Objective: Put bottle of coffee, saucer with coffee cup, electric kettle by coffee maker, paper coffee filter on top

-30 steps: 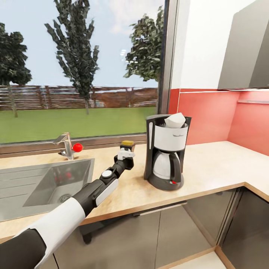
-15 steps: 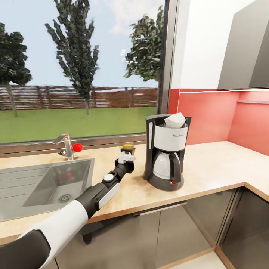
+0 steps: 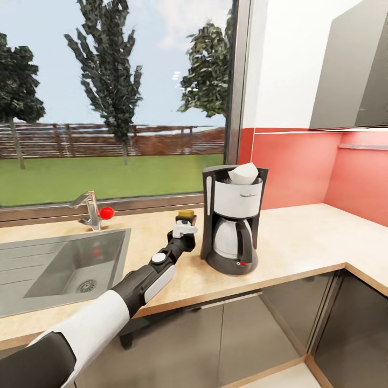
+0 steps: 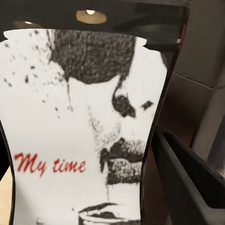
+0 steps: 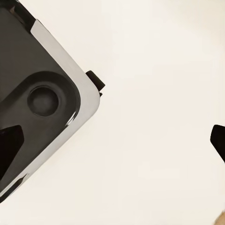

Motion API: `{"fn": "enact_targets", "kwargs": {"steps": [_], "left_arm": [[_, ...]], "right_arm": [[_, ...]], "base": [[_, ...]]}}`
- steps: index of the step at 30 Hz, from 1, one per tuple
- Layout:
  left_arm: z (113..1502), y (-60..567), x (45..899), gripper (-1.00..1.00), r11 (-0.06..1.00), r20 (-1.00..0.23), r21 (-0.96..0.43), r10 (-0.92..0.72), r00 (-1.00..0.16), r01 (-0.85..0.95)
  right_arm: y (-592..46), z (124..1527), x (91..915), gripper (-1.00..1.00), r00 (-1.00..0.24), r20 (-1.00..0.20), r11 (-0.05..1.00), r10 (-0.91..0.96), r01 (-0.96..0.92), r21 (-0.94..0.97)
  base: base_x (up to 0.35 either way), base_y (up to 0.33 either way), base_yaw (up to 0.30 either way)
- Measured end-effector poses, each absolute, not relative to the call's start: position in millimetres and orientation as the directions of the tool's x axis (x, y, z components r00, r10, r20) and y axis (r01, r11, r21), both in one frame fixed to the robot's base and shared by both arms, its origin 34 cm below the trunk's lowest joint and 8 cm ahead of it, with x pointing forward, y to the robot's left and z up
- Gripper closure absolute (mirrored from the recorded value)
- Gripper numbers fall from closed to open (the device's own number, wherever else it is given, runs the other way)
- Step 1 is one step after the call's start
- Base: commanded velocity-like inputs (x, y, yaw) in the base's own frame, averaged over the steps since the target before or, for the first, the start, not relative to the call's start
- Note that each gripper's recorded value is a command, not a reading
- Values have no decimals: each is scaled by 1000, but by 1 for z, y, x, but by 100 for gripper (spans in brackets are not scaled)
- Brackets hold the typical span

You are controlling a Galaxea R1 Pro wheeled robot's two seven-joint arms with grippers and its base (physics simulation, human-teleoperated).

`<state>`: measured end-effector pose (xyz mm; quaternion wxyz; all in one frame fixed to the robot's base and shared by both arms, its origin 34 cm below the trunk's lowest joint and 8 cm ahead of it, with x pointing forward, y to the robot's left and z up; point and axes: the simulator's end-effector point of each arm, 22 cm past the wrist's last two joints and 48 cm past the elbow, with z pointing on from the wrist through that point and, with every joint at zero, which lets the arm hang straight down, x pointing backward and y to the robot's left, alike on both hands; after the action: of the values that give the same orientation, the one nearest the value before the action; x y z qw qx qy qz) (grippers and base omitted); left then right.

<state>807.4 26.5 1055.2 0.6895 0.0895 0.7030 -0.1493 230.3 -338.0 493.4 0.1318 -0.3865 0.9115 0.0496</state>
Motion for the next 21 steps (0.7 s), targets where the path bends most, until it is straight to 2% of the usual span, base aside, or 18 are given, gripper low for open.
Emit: {"fn": "enact_targets", "kwargs": {"steps": [21], "left_arm": [[1034,34,813,100,945,-995,-87,-69,-66,315]], "right_arm": [[-338,492,224,-100,-671,-268,696,-691,-718,1]], "base": [[15,7,0]]}}
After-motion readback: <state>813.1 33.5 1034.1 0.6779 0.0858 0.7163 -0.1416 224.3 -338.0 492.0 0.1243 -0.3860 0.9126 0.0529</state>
